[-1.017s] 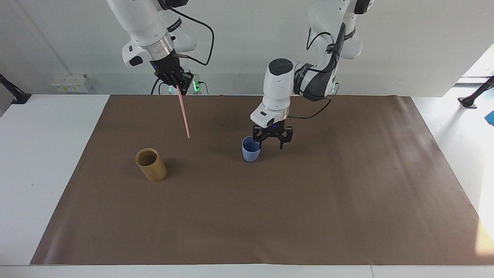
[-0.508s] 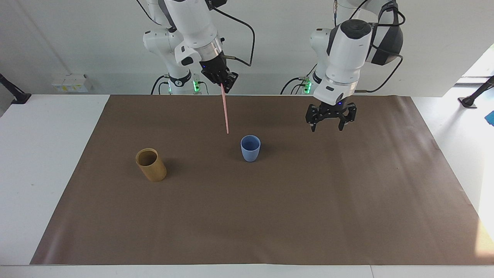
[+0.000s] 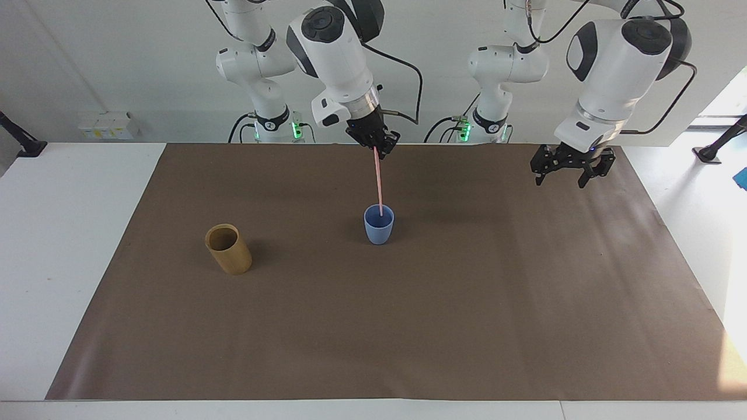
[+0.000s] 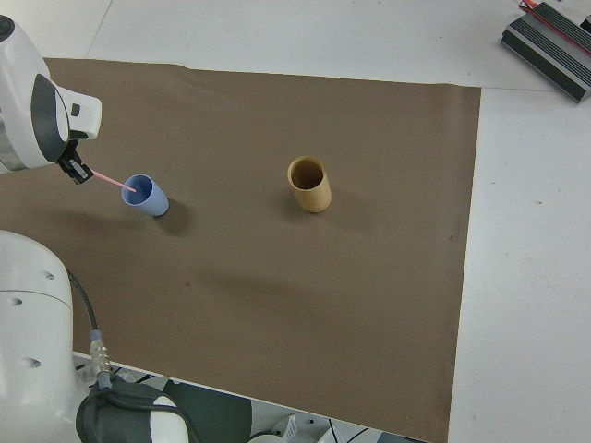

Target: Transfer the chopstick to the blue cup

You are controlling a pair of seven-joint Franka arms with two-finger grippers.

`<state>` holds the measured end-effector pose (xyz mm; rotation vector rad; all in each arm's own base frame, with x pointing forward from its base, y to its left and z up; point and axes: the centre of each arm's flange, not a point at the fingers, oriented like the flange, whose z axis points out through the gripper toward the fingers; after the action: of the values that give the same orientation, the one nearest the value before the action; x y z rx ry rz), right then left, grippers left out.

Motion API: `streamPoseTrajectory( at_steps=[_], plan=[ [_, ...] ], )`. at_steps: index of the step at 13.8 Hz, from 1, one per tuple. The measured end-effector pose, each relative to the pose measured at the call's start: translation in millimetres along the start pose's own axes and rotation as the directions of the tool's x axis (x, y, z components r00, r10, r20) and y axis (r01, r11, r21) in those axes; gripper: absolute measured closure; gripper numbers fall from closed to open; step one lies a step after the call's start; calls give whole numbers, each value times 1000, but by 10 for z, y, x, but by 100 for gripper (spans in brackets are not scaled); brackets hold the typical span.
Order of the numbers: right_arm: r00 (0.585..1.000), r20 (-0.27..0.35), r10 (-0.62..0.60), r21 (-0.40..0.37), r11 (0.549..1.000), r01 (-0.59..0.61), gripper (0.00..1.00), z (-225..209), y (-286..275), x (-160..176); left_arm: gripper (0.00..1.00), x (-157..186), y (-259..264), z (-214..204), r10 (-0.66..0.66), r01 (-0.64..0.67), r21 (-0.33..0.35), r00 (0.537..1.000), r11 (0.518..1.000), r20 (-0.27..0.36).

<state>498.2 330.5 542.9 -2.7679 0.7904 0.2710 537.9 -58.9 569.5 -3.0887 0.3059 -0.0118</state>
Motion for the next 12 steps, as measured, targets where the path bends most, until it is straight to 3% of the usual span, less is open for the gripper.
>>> streamPoseTrajectory(
  at_steps=[5, 8, 10, 12],
  plan=[
    [995, -43, -88, 18, 996, 89, 95, 563, 74, 31, 0, -251, -89, -823, 8, -8, -2, 1000, 1000, 19],
    [988, -49, -148, 12, 989, 149, 88, 617, 138, 91, 0, -265, -80, -876, 9, -9, -2, 1000, 1000, 20],
    [983, -56, -175, 14, 984, 176, 74, 577, 166, 146, 0, -259, -79, -862, 9, -9, -6, 1000, 1000, 22],
    [979, -75, -187, 17, 982, 189, 51, 526, 179, 206, 0, -256, -69, -864, 1, 0, -69, 1000, 998, 14]
  ],
)
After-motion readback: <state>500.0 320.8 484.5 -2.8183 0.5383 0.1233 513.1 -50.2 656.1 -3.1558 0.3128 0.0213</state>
